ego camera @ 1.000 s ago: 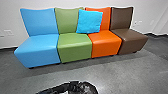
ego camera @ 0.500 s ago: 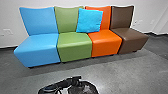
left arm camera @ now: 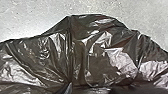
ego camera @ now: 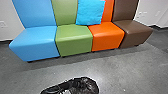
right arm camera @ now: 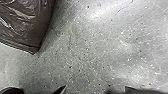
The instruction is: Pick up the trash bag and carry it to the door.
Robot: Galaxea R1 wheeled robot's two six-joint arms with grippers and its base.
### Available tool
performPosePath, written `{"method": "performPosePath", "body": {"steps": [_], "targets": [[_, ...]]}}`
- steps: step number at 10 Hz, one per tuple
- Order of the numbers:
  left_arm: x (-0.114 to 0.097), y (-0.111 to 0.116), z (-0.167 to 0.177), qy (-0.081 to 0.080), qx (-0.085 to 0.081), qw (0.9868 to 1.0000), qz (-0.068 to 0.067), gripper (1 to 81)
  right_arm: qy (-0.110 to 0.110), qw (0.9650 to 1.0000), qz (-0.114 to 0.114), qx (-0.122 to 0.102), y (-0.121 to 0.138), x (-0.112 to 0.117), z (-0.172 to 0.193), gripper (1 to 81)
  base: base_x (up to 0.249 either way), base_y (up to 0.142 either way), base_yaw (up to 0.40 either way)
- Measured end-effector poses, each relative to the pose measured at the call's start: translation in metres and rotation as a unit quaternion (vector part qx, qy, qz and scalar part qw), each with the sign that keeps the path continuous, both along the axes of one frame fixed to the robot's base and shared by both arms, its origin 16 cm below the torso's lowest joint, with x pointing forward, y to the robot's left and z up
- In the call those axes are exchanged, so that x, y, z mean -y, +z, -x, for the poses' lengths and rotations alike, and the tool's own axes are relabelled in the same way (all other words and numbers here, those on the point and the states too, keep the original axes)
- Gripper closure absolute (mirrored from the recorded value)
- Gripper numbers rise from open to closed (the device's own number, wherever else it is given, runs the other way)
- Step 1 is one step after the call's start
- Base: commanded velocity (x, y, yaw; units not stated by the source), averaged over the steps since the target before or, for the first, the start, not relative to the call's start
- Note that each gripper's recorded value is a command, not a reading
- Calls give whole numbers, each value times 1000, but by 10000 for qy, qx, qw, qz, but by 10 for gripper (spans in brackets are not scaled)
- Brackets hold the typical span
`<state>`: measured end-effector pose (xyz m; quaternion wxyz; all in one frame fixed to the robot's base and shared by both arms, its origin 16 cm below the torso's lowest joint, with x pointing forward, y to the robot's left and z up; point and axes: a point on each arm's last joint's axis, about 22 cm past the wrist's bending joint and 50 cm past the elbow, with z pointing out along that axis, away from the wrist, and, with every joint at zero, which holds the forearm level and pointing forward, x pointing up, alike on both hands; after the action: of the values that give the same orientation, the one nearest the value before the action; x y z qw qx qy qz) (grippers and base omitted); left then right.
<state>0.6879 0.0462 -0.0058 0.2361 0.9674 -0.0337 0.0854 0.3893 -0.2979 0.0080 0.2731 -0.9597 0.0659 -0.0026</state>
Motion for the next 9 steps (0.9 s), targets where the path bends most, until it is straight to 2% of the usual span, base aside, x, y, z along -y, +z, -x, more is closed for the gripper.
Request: {"method": "performPosePath", "body": {"steps": [4, 7, 9], "targets": [[0, -8, -1, 46, 27, 10000, 13, 10, -32, 10000, 72, -28, -7, 6, -2, 10, 0, 0, 0], [2, -43, 3, 142, -63, 9999, 55, 10, -26, 9991, 13, -413, -29, -4, 24, 10, 0, 0, 0], [2, -50, 3, 166, -60, 9998, 62, 10, -34, 9989, 24, -456, -32, -2, 24, 10, 0, 0, 0]]}}
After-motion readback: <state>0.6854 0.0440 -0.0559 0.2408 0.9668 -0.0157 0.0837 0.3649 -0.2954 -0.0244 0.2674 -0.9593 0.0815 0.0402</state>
